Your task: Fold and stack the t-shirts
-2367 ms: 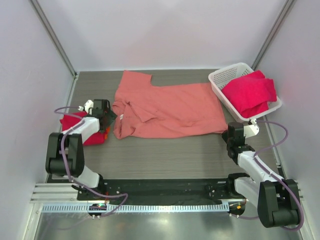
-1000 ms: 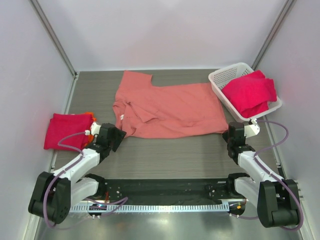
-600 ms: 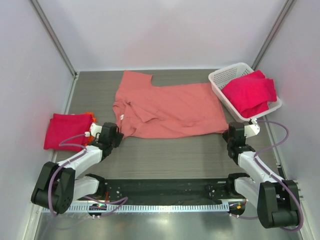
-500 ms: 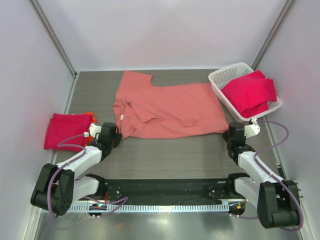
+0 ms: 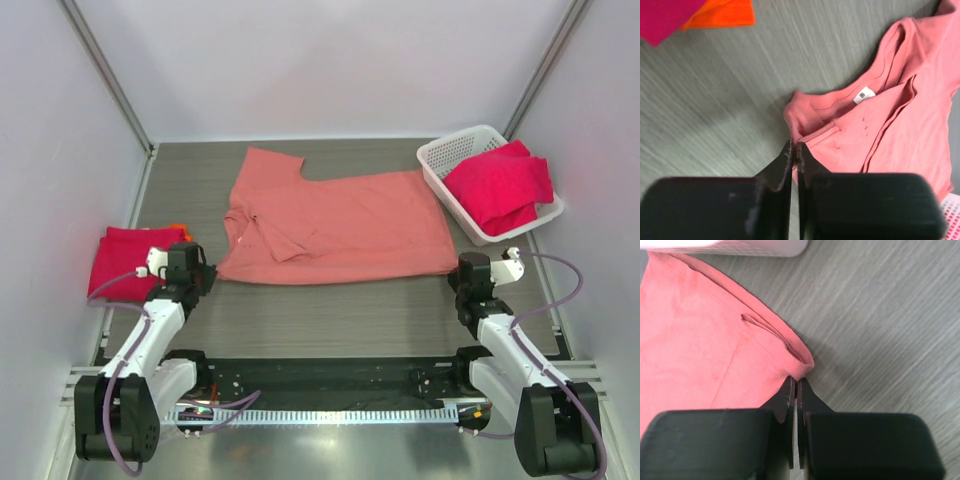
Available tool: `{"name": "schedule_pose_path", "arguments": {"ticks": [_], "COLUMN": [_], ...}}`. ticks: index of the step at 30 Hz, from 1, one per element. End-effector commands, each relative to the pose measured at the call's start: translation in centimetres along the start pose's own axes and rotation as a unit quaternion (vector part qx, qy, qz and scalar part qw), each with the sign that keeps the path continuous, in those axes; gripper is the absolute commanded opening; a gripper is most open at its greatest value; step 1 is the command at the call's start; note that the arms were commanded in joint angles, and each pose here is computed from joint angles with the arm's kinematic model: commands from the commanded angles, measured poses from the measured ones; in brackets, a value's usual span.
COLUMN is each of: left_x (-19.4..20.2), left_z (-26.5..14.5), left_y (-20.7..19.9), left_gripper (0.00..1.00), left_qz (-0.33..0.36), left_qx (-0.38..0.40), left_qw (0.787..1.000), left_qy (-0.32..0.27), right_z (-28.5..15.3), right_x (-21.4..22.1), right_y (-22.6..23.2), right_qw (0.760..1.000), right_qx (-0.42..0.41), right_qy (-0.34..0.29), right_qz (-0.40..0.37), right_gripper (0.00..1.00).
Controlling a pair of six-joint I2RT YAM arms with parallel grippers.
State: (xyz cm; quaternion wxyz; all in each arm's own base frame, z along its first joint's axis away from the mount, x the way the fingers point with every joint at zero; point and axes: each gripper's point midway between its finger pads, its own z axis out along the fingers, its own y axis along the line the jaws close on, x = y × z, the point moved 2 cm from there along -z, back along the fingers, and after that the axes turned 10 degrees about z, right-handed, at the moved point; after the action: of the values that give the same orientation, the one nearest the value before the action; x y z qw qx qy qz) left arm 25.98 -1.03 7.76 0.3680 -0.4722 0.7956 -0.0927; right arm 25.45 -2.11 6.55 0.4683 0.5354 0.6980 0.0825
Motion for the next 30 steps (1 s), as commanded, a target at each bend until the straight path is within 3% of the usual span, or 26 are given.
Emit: {"name": "schedule_pose_path", "arguments": {"ticks": [1,3,6,7,9,10,13,30], "left_x": [-0.1,0.6,1.2,1.3,1.9,2.2,3.1,5.5], "left_z": [-0.5,-0.7,-1.4,-1.7,-2.4,-2.7,-3.7,-2.5], "left_y": [1.1,1.1,1.3,1.3,1.1,1.1,0.9,1.4], "left_gripper": [0.07,0.13,0.35,0.48,0.56,0.62,0.63,0.56], "left_qz": [0.024,0.033,0.039,0.037,0.033,0.032,0.033,0.017], "left_qx": [-0.017,-0.005,0.014,0.022,0.05,0.053,0.071,0.063], "left_qw": [1.0,0.999,0.999,0.999,0.998,0.998,0.996,0.997], "left_qy": [0.002,0.021,0.026,0.028,0.031,0.034,0.041,0.05], "right_z": [0.0,-0.2,-0.5,-0.8,-1.3,-1.5,-1.9,-0.6], "right_x": [-0.9,0.0,1.0,0.8,0.4,0.3,0.3,2.5], "right_y": [-0.9,-1.0,-1.4,-1.2,-1.3,-1.3,-1.4,-2.5], "right_qw": [0.999,1.0,0.999,0.999,0.999,0.999,0.999,0.996], "right_qx": [0.015,0.012,0.009,0.009,0.01,0.009,0.006,0.053], "right_qy": [-0.029,-0.003,0.021,0.021,0.017,0.017,0.019,0.061], "right_qz": [0.02,0.024,0.035,0.039,0.038,0.037,0.034,0.046], "right_gripper": [0.01,0.01,0.06,0.1,0.19,0.33,0.42,0.41]}}
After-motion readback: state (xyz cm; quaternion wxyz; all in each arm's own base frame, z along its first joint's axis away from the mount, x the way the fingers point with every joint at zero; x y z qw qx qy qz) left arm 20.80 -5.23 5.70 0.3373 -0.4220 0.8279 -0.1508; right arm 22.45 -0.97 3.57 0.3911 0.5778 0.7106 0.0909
